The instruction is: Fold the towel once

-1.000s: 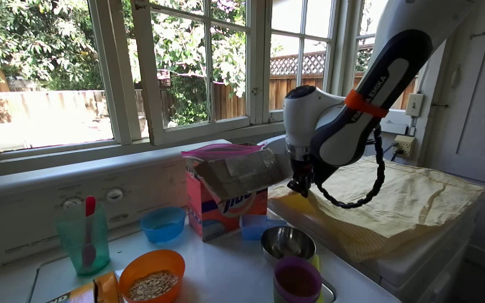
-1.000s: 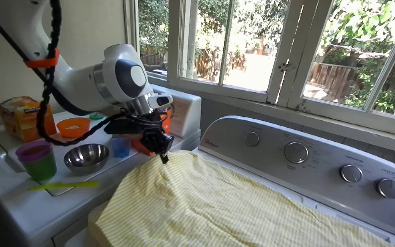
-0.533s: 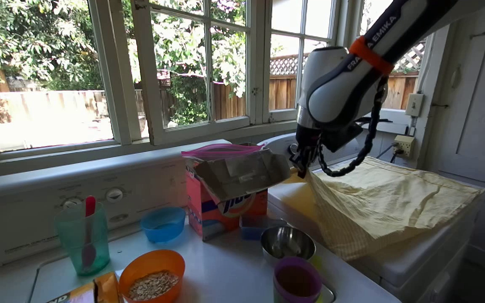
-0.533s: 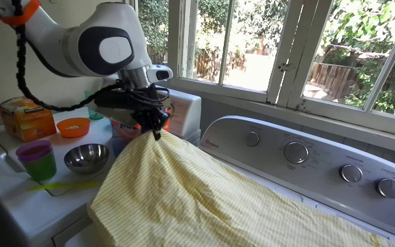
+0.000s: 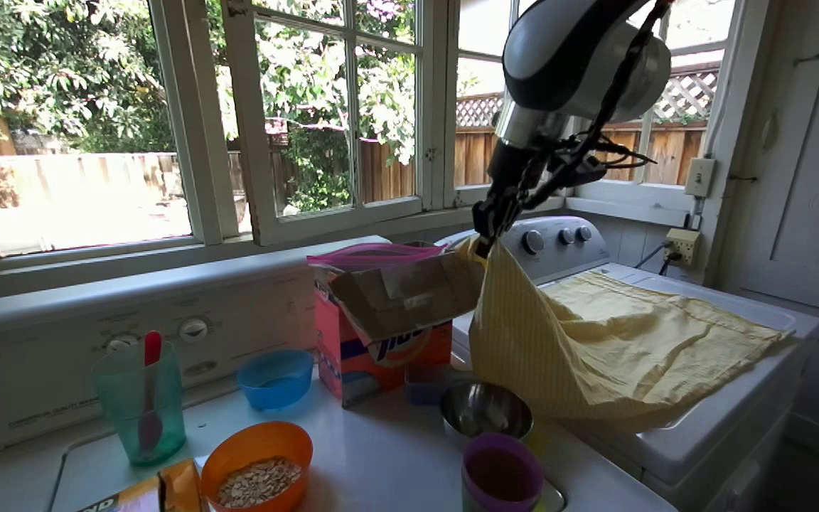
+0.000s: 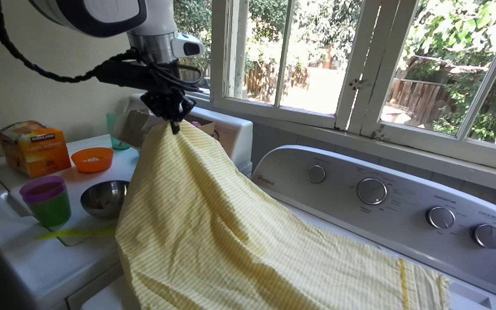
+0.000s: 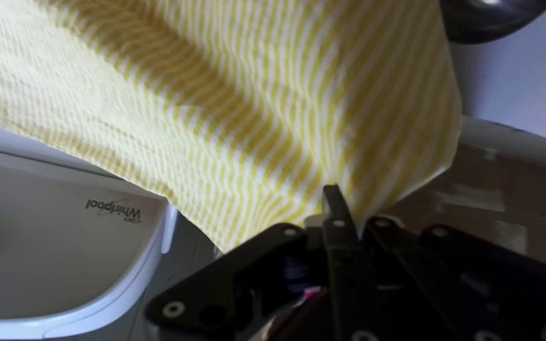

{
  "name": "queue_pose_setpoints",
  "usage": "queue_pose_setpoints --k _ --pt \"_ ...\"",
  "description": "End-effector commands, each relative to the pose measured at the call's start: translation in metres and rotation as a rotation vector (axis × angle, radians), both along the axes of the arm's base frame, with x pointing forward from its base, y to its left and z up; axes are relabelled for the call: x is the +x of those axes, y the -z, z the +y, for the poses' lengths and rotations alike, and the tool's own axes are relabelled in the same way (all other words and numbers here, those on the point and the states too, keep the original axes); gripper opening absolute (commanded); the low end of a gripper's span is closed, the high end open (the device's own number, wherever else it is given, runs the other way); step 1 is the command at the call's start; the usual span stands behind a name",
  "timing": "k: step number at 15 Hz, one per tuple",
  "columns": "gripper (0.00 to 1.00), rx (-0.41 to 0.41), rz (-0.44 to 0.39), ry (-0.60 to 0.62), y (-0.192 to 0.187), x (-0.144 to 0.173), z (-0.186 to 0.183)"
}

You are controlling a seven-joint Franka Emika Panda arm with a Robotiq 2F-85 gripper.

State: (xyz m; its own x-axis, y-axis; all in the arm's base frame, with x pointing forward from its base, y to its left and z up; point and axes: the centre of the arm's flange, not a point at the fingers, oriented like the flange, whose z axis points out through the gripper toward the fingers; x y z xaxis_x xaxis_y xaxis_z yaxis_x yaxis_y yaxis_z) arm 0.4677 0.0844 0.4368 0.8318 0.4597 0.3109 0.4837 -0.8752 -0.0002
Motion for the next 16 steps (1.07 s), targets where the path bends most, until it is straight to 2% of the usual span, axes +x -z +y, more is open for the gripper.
queue_pose_setpoints --k 1,4,9,12,16 --pt "0.01 0.104 0.046 -0.069 -0.026 -0.011 -0.001" --pt "0.01 0.145 0.058 -0.064 -0.044 -0.012 -0.015" --pt "0.01 0.161 0.027 0.044 -0.095 -0.012 -0.080" --pt "0.01 0.134 0.004 0.126 -0.122 -0.012 -0.125" --pt "0.01 0.015 -0.025 0.260 -0.140 -0.015 -0.181"
